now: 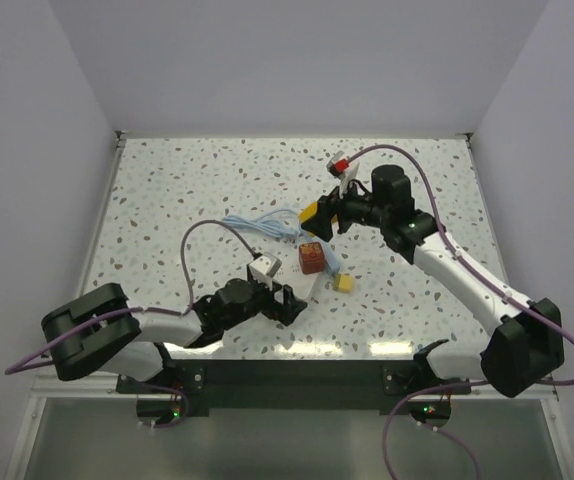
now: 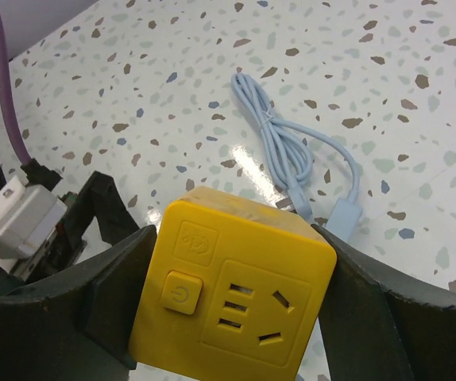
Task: Insert the plug
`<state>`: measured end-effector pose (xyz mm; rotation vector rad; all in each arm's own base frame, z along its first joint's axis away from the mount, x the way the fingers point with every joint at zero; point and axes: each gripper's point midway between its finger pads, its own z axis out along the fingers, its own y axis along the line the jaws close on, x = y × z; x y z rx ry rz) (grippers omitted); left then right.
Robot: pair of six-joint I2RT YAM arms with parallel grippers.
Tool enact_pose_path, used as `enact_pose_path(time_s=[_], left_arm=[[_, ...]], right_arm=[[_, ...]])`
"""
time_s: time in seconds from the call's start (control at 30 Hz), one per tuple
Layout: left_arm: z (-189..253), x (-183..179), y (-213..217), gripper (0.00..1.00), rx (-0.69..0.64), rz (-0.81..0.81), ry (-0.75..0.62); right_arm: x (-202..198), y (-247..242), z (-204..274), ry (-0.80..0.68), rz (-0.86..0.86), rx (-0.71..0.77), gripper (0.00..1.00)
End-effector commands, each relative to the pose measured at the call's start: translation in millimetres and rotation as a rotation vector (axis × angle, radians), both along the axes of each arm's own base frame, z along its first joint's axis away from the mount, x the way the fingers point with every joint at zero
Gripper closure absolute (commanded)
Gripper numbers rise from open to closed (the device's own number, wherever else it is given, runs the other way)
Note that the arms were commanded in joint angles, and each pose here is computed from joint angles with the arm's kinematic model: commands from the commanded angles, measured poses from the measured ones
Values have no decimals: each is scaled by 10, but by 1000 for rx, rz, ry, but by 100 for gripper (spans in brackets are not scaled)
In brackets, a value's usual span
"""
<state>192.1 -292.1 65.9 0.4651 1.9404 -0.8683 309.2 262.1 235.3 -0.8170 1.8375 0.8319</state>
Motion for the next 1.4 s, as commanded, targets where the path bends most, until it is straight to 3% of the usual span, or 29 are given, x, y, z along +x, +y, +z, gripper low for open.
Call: enact_pose_path(time_s=[0.0,0.23,0.9,1.03,1.37], left_arm=[[146,140,-226,0,-63,48,-9],[1,292,-203,0,-12,129,4],[-97,736,-278,0,152,144,-100],[-168,818,-138,0,264,196,-108],[-167,729,261,0,386,238,-129]], right_arm=[[2,-63,17,-1,-41,12,100],[-90,-73,91,-14,-26,38,100],[-90,-43,-22,-20,10,24,100],[-74,-19,-52,-13,19,24,100],[89,161,-260,19,110,-10,100]])
